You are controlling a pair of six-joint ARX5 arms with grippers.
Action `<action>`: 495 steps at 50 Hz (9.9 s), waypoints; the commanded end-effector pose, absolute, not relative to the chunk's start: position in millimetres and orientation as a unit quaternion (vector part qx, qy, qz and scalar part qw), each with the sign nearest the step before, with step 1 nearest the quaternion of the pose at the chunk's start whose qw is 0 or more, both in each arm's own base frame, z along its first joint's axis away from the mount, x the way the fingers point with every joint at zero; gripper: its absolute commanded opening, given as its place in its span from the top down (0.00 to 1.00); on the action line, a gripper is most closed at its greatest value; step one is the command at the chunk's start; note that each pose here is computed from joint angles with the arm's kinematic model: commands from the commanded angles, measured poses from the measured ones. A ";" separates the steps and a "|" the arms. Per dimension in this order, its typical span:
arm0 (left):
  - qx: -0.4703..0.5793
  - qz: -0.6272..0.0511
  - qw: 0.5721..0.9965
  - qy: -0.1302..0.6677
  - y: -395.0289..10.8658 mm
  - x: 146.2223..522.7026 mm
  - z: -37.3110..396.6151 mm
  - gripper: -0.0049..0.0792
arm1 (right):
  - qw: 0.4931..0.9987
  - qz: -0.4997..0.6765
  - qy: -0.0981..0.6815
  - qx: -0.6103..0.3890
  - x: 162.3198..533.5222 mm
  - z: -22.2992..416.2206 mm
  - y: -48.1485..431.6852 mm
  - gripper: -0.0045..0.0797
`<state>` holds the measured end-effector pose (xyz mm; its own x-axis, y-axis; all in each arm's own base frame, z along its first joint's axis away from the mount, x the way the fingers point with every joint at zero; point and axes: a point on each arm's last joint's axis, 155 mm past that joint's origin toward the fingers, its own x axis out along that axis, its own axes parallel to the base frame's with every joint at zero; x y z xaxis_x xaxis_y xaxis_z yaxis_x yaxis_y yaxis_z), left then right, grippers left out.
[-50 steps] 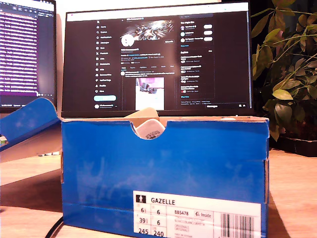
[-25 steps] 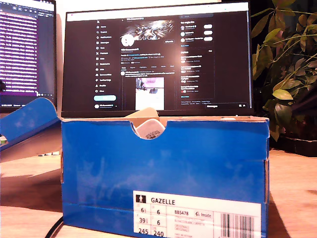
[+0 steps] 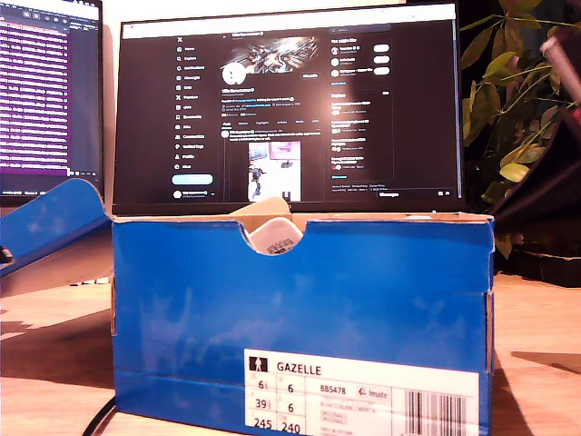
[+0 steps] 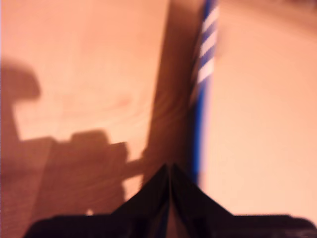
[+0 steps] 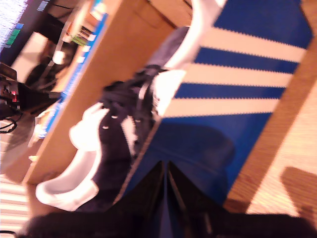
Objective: Close the blue shoebox by pushing the lid with your left arm and holding the box in place with your right arm
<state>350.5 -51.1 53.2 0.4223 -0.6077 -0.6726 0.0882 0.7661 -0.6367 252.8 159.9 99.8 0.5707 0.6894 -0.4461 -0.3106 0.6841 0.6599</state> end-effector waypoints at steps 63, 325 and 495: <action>-0.363 -0.453 0.698 0.418 -125.5 354.5 201.9 0.96 | 0.841 0.322 0.361 0.244 261.0 89.6 186.2 0.96; -0.011 -0.154 0.966 0.208 -57.1 295.9 209.8 0.96 | 0.984 0.071 0.161 0.025 254.2 197.5 22.9 0.96; 0.010 -0.030 0.994 0.103 -22.7 246.7 105.6 0.96 | 0.987 0.059 0.149 -0.006 234.3 109.2 18.4 0.96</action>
<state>247.0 -21.9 120.8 0.9831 -0.0564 -0.1744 0.0587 0.9982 0.0077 234.0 16.7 116.6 0.9522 0.1072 -0.2862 -0.1079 0.9941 0.0134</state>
